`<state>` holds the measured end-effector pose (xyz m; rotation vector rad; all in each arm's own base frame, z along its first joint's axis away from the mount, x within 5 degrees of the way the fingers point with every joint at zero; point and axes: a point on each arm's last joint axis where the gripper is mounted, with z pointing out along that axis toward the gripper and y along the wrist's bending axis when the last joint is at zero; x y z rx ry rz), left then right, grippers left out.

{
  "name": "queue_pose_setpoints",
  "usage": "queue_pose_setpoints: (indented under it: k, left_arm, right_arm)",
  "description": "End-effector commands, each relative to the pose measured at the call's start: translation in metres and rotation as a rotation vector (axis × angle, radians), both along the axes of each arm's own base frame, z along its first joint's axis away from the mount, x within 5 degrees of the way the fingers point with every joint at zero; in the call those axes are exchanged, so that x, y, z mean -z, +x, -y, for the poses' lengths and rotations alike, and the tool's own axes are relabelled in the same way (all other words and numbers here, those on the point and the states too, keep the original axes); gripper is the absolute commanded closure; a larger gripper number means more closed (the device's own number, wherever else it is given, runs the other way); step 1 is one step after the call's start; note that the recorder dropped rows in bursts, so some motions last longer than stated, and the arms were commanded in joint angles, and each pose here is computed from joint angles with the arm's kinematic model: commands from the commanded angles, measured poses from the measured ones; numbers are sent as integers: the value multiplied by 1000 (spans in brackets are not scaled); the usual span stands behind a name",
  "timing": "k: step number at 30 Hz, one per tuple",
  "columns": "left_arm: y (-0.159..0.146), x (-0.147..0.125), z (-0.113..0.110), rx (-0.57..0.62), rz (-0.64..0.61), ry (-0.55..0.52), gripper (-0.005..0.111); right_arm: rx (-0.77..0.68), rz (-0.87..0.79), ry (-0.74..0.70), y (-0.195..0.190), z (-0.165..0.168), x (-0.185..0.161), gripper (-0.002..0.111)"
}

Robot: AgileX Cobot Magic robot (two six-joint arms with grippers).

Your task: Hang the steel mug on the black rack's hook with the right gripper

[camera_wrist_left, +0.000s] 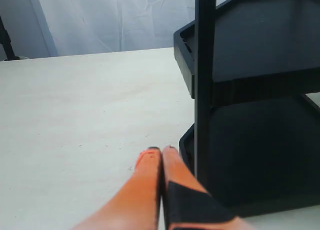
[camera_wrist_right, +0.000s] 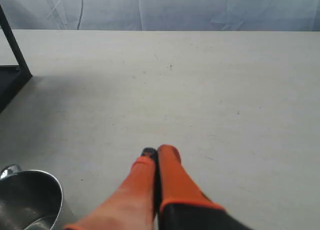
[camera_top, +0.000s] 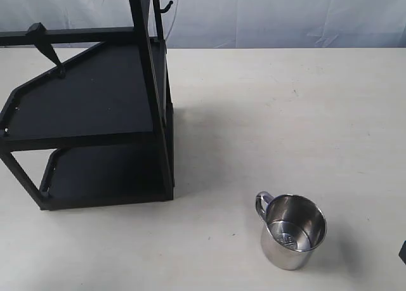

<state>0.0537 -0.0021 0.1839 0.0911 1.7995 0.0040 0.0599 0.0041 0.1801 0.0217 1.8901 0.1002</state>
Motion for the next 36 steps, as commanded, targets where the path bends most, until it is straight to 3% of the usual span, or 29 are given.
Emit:
queue_pose_setpoints:
  k: [1,7,11,14,16,18,20,24,28,32,36]
  left_arm:
    - [0,-1,0,2,5,-6,107]
    - [0,-1,0,2,5,-6,107]
    - [0,-1,0,2,5,-6,107]
    - [0,-1,0,2,5,-6,107]
    - [0,-1,0,2,5,-6,107]
    - [0,-1,0,2,5,-6,107]
    - [0,-1,0,2,5,-6,107]
    - [0,-1,0,2,5,-6,107]
    - [0,-1,0,2,5,-6,107]
    - [0,-1,0,2,5,-6,107]
    - [0,-1,0,2,5,-6,107]
  right_arm:
    - [4,23,-40,1,1,-1,109]
    - [5,46,-39,1,1,-4,109]
    - [16,178,26,4,1,-16,109]
    - [69,346,274,5,3,-32,109]
    - [141,443,554,4,8,-41,109]
    - [210,425,903,4,12,-40,109]
    - [234,408,1014,4,13,-39,109]
    - [214,354,1025,4,9,-38,109]
    - [147,308,940,7,2,-65,109]
    - [75,88,633,31,-9,-102,109]
    - [71,-246,315,68,-9,-134,109]
